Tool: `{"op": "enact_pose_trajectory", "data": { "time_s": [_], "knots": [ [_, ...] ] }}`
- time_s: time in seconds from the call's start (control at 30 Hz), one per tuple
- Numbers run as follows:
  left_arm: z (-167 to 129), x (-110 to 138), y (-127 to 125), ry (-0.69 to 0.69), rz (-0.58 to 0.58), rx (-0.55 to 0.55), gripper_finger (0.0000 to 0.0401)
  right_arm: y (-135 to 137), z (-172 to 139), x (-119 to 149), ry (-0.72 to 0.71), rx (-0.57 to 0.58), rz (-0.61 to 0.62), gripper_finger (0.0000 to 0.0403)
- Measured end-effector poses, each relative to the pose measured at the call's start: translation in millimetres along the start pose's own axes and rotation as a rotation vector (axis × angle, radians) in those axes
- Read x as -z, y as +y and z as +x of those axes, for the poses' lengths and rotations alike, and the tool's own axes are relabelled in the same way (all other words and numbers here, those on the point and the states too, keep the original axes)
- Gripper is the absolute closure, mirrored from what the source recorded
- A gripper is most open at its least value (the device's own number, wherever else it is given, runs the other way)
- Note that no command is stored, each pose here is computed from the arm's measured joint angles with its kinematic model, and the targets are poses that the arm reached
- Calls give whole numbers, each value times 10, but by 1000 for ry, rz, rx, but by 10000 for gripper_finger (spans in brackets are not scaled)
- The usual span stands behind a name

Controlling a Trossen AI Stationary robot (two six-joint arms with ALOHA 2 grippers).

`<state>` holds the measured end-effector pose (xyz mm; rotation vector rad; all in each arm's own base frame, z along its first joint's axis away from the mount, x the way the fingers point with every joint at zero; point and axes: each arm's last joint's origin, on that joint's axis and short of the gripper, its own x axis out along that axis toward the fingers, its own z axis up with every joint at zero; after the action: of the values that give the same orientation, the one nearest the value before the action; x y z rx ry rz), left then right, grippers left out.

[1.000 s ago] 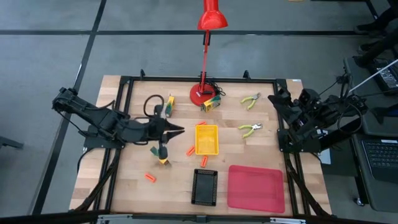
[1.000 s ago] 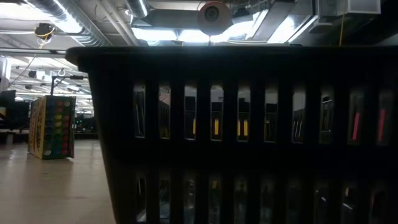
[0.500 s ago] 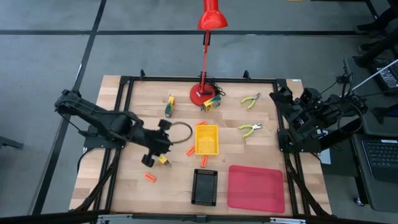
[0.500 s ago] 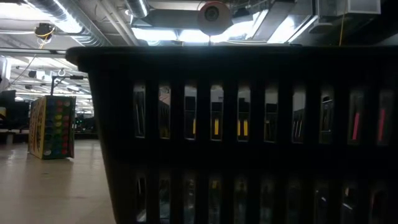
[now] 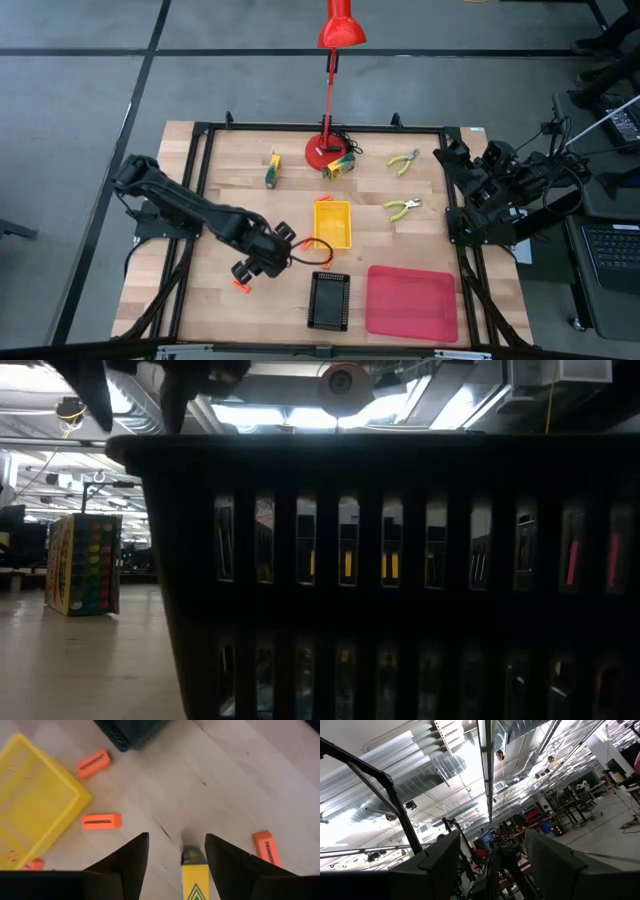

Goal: Pick & Place School Supplies
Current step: Put the yellow crayon box into the pink bin

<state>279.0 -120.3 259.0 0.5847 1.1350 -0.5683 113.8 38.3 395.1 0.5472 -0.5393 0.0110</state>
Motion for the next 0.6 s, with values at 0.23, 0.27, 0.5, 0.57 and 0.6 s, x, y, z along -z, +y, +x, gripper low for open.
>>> {"op": "enact_pose_trajectory", "data": {
  "time_s": [0.23,0.27,0.5,0.57,0.6],
  "knots": [
    [276,177,-54,75,-38,36,237,6,0,2,6,-19,2,176],
    [301,213,-68,85,-44,37,239,6,0,2,6,-22,2,176],
    [386,281,-59,71,-89,19,241,6,0,1,6,-22,2,176],
    [405,280,-45,53,-102,12,242,6,0,1,6,-21,2,176],
    [420,290,-41,51,-109,10,242,6,0,1,5,-21,3,176]
  ]
}}
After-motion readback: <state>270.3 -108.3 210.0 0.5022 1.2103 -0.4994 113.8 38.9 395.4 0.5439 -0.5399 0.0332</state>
